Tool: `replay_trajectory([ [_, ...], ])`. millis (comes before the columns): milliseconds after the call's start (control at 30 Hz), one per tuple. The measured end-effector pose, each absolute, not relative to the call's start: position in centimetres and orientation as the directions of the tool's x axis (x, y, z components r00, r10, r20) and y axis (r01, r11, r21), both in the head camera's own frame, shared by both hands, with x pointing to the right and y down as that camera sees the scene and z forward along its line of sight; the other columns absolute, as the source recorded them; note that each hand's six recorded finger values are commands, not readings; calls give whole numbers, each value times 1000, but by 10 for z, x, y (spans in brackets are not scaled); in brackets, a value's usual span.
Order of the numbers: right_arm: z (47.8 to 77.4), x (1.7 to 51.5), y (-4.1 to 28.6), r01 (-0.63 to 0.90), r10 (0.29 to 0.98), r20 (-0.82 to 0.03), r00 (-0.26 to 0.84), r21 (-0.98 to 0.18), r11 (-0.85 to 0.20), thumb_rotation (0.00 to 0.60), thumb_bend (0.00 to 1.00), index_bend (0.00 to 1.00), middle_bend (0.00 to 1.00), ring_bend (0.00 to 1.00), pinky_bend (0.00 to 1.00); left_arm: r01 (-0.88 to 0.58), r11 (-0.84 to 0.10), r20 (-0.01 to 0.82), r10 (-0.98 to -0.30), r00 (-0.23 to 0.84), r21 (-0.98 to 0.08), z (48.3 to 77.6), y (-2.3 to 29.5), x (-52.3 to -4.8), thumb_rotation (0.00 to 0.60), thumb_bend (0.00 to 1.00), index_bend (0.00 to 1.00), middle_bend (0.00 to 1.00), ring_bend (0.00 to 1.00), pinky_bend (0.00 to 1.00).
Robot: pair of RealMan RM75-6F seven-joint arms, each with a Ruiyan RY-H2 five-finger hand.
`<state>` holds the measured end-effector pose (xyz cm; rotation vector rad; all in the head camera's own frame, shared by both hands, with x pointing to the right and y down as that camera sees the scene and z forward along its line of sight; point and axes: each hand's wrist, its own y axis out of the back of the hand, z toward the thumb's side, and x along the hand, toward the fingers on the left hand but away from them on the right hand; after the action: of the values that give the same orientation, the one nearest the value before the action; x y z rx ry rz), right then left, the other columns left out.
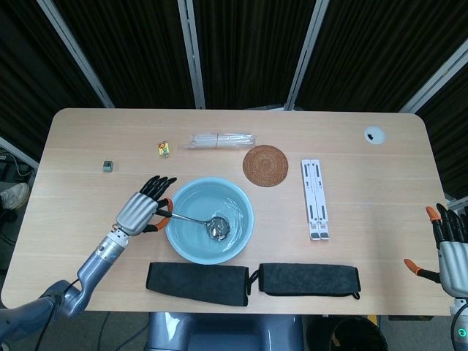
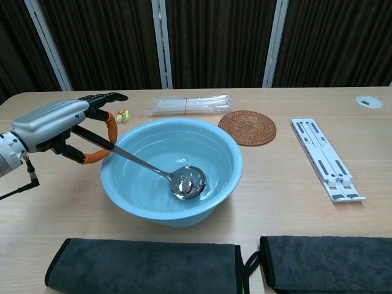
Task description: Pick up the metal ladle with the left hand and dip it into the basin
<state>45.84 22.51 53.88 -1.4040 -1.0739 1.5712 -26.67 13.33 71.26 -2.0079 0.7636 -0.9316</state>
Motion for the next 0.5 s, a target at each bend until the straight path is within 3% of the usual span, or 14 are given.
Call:
replay_trajectory([
  [300,542,458,225,-14,925,-362,-112,-931,-366,472,0,0,0,0,0,-318,-529,332,-797,504,-787,691,113,-279,600,840,891,25,0,0],
  [500,544,458,224,-23,925,-362,-120,-930,-367,469,0,0,0,0,0,-374,-574,381,-793,475,-728,681,104,-292,600,839,891,25,0,0],
])
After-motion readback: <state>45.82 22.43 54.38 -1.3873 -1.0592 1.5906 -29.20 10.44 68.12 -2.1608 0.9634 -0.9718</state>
